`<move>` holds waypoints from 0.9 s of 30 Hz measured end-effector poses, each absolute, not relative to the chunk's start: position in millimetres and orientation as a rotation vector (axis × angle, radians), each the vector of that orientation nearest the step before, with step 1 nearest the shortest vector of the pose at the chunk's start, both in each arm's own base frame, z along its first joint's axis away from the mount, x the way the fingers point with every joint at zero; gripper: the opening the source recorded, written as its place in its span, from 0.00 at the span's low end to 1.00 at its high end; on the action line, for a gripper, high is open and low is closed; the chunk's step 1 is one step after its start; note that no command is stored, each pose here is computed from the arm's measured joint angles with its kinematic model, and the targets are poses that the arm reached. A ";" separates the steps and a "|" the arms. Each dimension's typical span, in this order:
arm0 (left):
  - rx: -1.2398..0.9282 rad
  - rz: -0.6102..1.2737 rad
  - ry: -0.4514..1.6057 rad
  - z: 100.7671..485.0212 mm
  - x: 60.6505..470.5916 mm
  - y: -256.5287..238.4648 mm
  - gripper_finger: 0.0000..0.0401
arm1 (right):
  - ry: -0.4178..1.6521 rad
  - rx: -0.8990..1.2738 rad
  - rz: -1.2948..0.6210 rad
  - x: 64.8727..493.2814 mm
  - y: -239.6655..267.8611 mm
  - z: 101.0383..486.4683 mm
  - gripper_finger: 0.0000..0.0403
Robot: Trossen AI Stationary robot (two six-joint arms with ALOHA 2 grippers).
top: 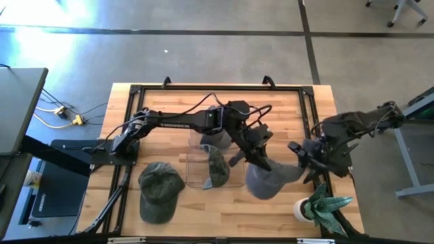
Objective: Pick & Place hat
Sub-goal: Put the gray cap into the top transparent bin
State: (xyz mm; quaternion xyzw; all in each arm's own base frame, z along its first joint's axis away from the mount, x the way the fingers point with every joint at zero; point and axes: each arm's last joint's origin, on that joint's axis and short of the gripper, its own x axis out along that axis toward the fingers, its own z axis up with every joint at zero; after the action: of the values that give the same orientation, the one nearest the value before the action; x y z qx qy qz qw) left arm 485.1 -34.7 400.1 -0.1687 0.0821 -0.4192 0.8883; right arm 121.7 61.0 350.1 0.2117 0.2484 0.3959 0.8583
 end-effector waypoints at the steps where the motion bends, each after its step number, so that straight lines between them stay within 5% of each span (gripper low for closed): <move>1: -0.362 -0.869 0.175 400.2 485.1 -34.7 0.01 | 0.519 0.390 0.834 122.6 61.2 347.7 0.33; 13: -0.413 -0.851 0.204 398.4 486.1 -33.9 0.00 | 0.644 -0.093 0.488 124.9 53.5 319.3 0.29; 27: -0.364 -0.869 0.170 401.0 485.1 -34.9 0.00 | 0.630 0.216 0.461 112.4 49.7 336.1 0.63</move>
State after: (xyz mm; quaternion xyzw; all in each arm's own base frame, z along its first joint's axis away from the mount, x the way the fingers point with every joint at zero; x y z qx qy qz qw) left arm 485.1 -34.9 401.0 -0.1752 0.0819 -0.4182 0.8875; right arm 112.4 49.7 336.1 0.1051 0.3065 0.2240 0.9191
